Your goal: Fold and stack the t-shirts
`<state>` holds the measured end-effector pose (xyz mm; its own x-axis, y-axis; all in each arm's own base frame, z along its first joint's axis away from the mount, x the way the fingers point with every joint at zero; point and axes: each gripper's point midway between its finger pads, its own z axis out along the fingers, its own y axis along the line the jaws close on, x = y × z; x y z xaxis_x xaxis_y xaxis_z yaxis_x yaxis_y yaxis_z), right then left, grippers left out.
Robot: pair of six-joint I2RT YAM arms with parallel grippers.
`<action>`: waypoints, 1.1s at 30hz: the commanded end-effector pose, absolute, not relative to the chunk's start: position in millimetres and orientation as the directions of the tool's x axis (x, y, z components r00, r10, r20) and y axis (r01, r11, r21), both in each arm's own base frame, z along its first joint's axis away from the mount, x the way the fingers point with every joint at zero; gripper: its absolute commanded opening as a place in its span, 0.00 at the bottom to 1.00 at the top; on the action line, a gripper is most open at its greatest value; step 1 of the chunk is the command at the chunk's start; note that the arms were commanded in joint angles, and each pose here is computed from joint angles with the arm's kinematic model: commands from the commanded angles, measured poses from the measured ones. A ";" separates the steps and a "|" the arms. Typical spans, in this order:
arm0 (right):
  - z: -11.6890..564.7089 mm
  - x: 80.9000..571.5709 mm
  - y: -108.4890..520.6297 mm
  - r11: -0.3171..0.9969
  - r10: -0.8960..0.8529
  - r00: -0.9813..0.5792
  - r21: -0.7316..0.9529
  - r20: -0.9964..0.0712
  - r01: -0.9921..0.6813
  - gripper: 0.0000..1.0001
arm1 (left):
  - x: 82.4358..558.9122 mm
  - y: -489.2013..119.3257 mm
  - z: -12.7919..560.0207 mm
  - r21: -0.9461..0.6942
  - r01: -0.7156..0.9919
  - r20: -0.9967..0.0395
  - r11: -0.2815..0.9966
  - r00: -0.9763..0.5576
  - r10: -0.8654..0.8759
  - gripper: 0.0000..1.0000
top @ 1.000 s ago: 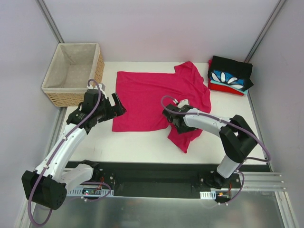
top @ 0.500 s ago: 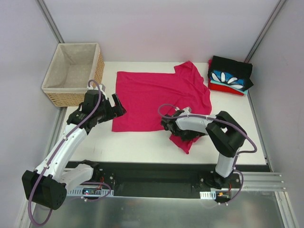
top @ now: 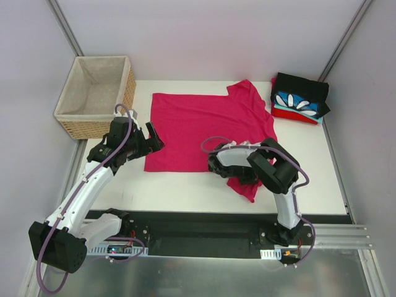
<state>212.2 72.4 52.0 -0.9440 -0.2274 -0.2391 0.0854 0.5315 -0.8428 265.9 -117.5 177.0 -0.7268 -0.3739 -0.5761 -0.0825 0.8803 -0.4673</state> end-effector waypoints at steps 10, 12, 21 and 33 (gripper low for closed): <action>134.9 205.8 101.1 0.900 -0.111 -0.820 -0.406 -0.562 0.157 0.97 | 261.8 -117.5 172.3 -0.472 -0.075 -0.569 0.879 -0.735 -0.368 0.99; 127.2 192.7 103.8 0.948 -0.132 -0.818 -0.312 -0.560 0.061 0.97 | 257.8 -121.1 170.9 -0.483 -0.056 -0.560 0.874 -0.748 -0.357 0.99; 121.1 160.0 122.1 0.986 0.069 -0.742 0.157 -0.667 -0.049 0.97 | 226.8 -125.2 123.2 -0.533 -0.106 -0.466 0.839 -0.791 -0.396 0.99; 75.5 126.4 131.2 0.930 0.194 -0.797 0.366 -0.572 -0.037 0.97 | 214.2 -114.8 64.1 -0.490 -0.207 -0.406 0.847 -0.806 -0.432 0.99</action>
<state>129.1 117.6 74.1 -0.8011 0.1229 -0.5858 -0.0392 0.9658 0.2562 205.4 -120.7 71.6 -0.8407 -0.3910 -0.3746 -0.1765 0.8519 -0.4931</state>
